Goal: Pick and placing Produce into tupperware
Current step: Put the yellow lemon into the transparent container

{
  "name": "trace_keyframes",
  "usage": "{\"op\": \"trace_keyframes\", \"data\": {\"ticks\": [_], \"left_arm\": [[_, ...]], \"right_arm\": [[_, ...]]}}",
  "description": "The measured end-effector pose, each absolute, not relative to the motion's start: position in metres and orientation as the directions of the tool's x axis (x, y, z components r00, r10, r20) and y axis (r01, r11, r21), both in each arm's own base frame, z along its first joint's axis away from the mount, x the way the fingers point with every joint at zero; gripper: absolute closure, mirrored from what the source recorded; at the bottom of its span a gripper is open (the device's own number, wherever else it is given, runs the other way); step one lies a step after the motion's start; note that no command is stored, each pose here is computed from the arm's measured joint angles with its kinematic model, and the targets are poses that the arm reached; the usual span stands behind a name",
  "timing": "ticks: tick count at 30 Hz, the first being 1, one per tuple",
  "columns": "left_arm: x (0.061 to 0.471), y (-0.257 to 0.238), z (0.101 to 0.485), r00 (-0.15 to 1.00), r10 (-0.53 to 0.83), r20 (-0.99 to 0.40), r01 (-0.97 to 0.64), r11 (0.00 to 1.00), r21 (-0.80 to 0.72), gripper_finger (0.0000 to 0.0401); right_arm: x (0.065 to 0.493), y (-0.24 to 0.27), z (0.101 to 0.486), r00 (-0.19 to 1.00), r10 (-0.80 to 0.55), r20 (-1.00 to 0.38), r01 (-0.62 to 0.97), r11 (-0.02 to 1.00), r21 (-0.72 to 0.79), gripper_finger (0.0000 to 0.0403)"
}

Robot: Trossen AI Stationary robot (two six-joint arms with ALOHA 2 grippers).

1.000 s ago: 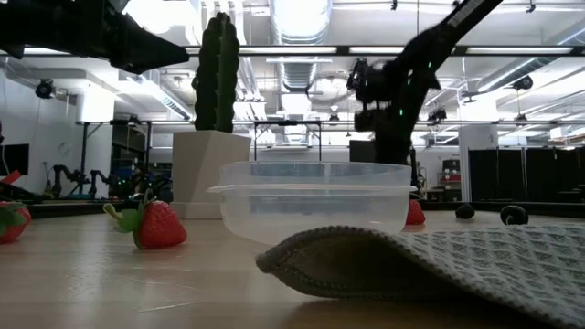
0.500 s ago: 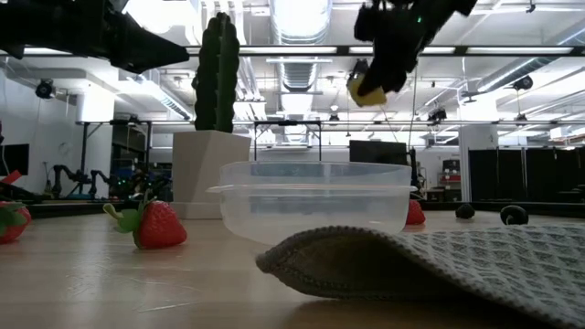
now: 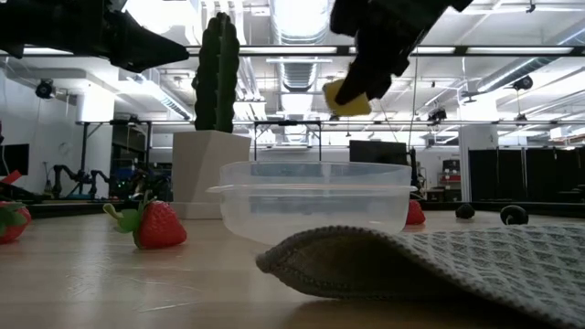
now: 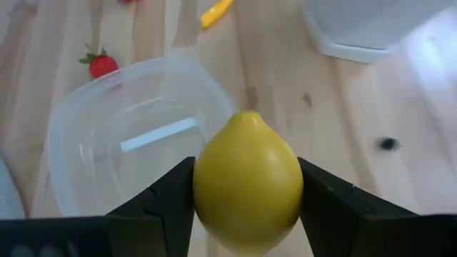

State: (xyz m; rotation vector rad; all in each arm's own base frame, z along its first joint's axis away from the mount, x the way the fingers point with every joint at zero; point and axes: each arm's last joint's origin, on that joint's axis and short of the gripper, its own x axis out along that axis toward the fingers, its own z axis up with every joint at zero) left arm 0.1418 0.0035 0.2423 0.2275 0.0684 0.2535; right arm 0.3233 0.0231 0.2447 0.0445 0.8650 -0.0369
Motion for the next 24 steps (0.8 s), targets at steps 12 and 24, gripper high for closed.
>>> {"op": "trace_keyframes", "data": {"ticks": [12, 24], "left_arm": [[0.142, 0.004, 0.243, 0.966, 0.256, -0.037, -0.241, 0.943, 0.231, 0.0266], [0.142, 0.004, 0.243, 0.966, 0.256, -0.037, -0.241, 0.944, 0.227, 0.0266]], "right_arm": [[0.366, 0.040, 0.218, 0.581, 0.084, -0.809, -0.041, 0.996, 0.073, 0.0211], [0.381, 0.051, 0.187, 0.493, 0.104, -0.864, -0.069, 0.994, 0.080, 0.0211]]}}
